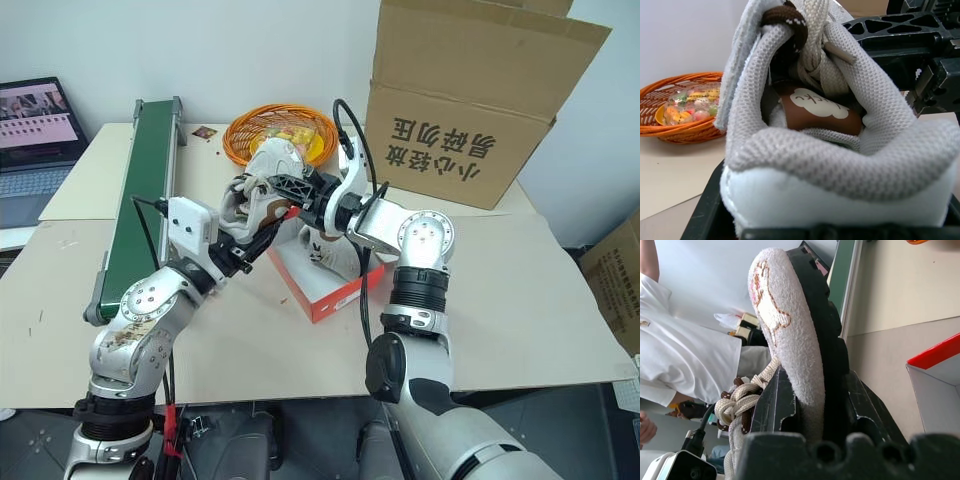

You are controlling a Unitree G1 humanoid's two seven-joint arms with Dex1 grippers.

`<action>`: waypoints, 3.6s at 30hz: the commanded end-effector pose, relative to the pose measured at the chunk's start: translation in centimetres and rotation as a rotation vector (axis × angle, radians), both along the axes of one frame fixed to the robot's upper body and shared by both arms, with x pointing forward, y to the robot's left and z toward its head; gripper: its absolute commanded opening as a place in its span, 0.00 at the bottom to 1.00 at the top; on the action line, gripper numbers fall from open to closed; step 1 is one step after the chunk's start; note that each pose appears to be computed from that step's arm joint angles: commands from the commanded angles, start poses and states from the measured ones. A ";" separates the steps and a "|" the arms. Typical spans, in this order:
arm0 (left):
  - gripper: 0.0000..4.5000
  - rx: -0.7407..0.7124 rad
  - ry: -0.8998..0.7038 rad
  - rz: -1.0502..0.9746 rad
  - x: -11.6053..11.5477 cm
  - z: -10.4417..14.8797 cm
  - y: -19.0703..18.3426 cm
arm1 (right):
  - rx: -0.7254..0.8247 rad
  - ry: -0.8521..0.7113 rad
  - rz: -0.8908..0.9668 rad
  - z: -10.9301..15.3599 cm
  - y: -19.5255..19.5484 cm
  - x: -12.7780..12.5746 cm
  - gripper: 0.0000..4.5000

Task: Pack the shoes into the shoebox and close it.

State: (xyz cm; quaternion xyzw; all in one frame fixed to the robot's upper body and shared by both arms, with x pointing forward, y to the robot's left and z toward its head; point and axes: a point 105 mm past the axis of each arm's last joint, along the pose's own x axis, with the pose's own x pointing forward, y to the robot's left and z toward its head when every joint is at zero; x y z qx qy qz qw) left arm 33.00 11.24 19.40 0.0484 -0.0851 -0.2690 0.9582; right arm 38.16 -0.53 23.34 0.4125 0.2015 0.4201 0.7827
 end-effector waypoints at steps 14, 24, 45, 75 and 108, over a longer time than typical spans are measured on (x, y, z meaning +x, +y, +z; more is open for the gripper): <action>0.99 0.099 -0.062 0.066 0.4 -0.5 0.5 | 0.008 -0.449 -0.379 10.1 -3.7 2.1 0.11; 0.99 0.098 -0.058 0.073 0.7 -0.6 0.7 | -0.729 -0.759 0.111 4.3 -1.0 -1.9 0.11; 0.99 0.238 -0.049 -0.107 -4.0 0.1 1.9 | -0.867 -0.390 0.213 -1.9 -4.6 2.5 0.11; 0.99 0.336 0.076 -0.181 -6.0 0.0 3.6 | -1.240 -0.496 0.424 -11.5 -0.7 3.1 0.11; 1.00 0.334 0.058 -0.181 -4.9 0.1 3.1 | -0.783 -0.468 0.078 1.0 1.0 5.1 0.84</action>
